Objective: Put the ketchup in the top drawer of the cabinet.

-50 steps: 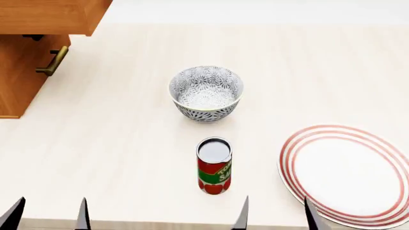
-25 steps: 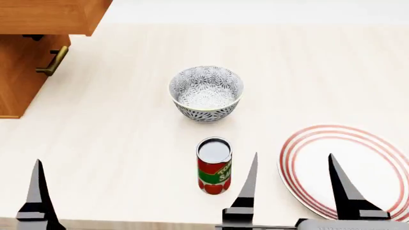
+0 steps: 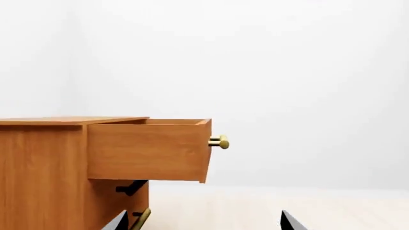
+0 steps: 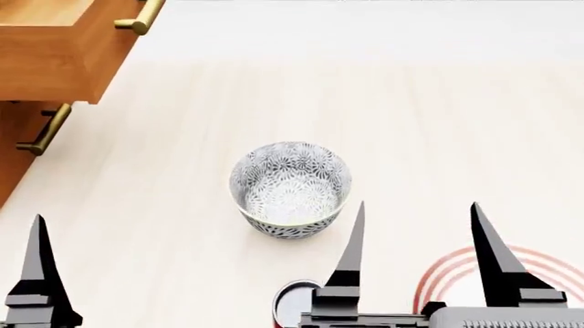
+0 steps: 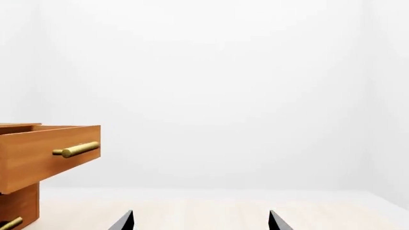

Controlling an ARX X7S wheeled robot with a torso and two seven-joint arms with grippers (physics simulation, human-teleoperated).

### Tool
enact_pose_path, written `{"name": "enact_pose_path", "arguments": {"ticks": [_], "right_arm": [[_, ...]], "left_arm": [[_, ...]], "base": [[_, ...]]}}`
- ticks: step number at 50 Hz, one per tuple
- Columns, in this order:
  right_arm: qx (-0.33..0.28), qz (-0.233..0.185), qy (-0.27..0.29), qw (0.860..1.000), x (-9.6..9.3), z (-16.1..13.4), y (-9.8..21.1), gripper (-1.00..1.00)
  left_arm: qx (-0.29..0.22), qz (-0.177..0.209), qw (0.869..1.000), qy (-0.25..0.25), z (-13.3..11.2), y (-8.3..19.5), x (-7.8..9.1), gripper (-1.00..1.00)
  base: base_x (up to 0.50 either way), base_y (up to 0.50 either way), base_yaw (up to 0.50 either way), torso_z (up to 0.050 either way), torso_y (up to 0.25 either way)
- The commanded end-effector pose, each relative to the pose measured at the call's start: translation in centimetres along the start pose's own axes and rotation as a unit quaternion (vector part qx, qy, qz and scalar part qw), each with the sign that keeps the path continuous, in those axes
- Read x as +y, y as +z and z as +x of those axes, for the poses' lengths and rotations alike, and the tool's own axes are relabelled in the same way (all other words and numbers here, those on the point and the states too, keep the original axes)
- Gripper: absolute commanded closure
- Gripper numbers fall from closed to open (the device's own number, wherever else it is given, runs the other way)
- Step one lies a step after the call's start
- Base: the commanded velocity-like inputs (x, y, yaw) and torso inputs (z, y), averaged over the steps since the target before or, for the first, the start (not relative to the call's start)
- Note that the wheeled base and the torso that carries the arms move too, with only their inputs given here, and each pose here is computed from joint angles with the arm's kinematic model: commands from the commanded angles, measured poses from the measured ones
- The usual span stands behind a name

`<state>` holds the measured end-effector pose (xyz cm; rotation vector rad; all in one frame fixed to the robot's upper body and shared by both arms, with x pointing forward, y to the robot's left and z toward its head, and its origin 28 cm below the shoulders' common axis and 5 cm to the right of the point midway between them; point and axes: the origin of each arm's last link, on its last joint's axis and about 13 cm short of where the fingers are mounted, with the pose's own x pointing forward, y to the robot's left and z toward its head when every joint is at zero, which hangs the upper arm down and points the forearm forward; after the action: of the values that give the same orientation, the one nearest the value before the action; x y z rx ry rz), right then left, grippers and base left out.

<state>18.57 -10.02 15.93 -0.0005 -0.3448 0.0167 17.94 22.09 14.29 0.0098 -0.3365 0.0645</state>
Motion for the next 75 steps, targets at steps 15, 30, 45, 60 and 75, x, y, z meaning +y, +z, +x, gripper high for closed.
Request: {"name": "enact_pose_path", "arguments": {"ticks": [15, 30, 45, 60, 75], "right_arm": [[0.006, 0.0, 0.004, 1.0, 0.1, 0.4, -0.1, -1.0], [0.011, 0.014, -0.001, 1.0, -0.2, 0.3, -0.7, -1.0], [0.017, 0.011, -0.003, 1.0, -0.2, 0.3, -0.8, -1.0], [0.019, 0.008, -0.005, 1.0, -0.2, 0.3, -1.0, -1.0], [0.009, 0.016, 0.003, 1.0, -0.2, 0.2, -0.9, -1.0]], "left_arm": [[0.002, 0.004, 1.0, 0.001, 0.3, -0.4, 0.0, -1.0], [0.006, 0.006, 1.0, 0.003, 0.4, -0.5, 0.0, -1.0], [0.006, 0.005, 1.0, 0.002, 0.5, -0.6, -0.1, -1.0], [0.006, 0.006, 1.0, 0.002, 0.5, -0.6, 0.0, -1.0], [0.006, 0.008, 1.0, 0.002, 0.5, -0.8, 0.0, -1.0]], "base": [[0.48, 0.0, 0.0, 0.0, 0.0], [0.19, 0.17, 0.0, 0.0, 0.001], [0.0, 0.5, 0.0, 0.0, 0.0], [0.0, 0.5, 0.0, 0.0, 0.0], [0.0, 0.27, 0.0, 0.0, 0.0]]}}
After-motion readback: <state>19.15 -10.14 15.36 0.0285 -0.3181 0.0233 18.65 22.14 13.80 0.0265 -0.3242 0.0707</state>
